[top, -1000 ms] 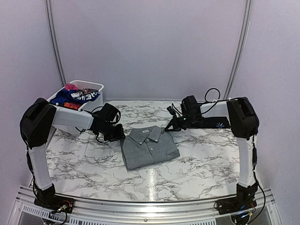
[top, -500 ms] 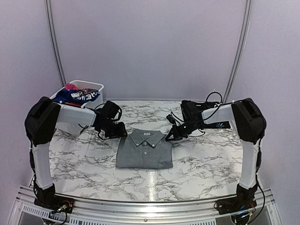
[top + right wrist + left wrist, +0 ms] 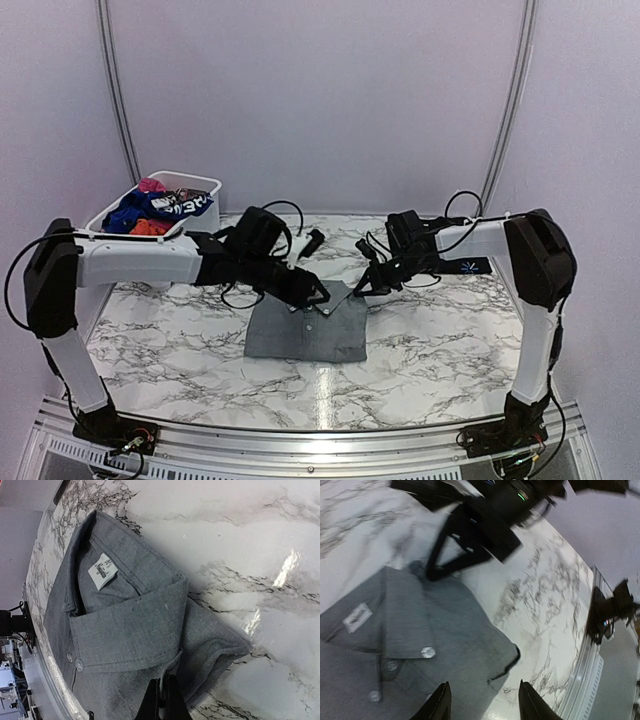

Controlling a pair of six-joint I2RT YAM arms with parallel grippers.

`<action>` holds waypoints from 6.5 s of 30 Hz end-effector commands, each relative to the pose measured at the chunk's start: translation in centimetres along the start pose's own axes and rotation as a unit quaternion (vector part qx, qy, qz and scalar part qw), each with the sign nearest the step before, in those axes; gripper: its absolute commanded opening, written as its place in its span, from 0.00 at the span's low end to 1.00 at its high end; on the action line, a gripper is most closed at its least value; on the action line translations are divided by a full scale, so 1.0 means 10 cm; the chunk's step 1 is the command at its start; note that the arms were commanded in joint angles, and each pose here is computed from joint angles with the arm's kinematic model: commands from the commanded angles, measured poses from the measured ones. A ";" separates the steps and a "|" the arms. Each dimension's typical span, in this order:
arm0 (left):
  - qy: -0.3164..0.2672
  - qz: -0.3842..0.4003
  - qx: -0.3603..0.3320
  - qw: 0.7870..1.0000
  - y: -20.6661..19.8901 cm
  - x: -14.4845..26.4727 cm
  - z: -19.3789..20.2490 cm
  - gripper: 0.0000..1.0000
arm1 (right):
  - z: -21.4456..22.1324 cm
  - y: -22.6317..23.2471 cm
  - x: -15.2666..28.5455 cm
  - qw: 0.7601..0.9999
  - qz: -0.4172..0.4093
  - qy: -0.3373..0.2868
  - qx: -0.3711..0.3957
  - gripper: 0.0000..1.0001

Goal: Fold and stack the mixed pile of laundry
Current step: Adjust the square-folded shirt at the center of the board, then pick up the square-folded shirt from the center of the board, then pass from the left arm to the right, then place the square-folded shirt at the center of the board.

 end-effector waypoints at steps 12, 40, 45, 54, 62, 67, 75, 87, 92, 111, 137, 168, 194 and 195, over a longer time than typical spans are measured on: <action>0.163 0.071 0.018 0.984 0.23 -0.86 1.34 0.33 | -0.51 -0.09 0.12 0.999 -0.017 -0.027 0.007 0.00; 0.048 -0.061 -0.268 0.960 -0.33 -0.49 0.49 0.55 | -0.65 0.06 1.12 0.993 0.006 -0.114 -0.003 0.52; 0.062 -0.050 -0.328 0.941 -0.46 -0.72 0.57 0.49 | -0.14 0.04 1.10 0.994 0.001 -0.101 -0.052 0.51; 0.099 -0.045 -0.346 0.932 -0.36 -1.26 0.78 0.47 | 0.41 0.03 1.07 0.990 0.000 -0.094 -0.102 0.51; 0.137 -0.028 -0.344 0.929 -0.26 -1.40 1.03 0.27 | 0.80 0.02 0.96 0.985 -0.019 -0.072 -0.155 0.53; 0.096 0.006 -0.314 0.944 -0.47 -1.24 0.82 0.06 | 1.01 0.02 0.82 0.971 -0.067 -0.078 -0.215 0.61; 0.030 0.033 -0.285 0.958 -0.70 -1.08 0.51 0.01 | 0.97 0.11 0.56 0.960 -0.098 -0.082 -0.247 0.75; 0.017 0.048 -0.283 0.958 -0.79 -1.00 0.45 0.03 | 0.70 0.25 0.10 0.938 -0.158 -0.090 -0.294 0.71; -0.011 0.034 -0.268 0.963 -0.78 -0.97 0.37 0.06 | 0.60 0.28 -0.10 0.930 -0.157 -0.096 -0.318 0.59; -0.011 -0.029 -0.261 0.965 -0.60 -0.79 0.37 0.75 | 0.37 0.12 -0.23 0.951 -0.084 -0.079 -0.287 0.00; -0.043 -0.219 -0.046 0.974 0.55 -0.16 0.18 0.99 | -1.24 -0.81 1.10 0.963 0.264 -0.042 0.024 0.00; -0.005 -0.196 -0.067 0.978 0.56 -0.41 0.21 0.99 | -1.81 -0.51 2.27 0.929 0.333 -0.148 0.062 0.00; 0.006 -0.206 -0.077 0.976 0.60 -0.41 0.22 0.99 | -1.61 -1.28 2.34 0.944 0.299 -0.139 0.022 0.00; 0.007 -0.207 -0.078 0.975 0.60 -0.41 0.21 0.99 | -1.59 -1.35 2.31 0.944 0.300 -0.134 0.020 0.00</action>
Point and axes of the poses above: each gripper's point midway between its finger pads, its own x axis back along the fingers, its own y axis along the line the jaws close on, z = x × y, the point moved 3 cm from there along x, back along the fingers, and after that the axes turned 5 degrees about x, right-handed, at the moved point
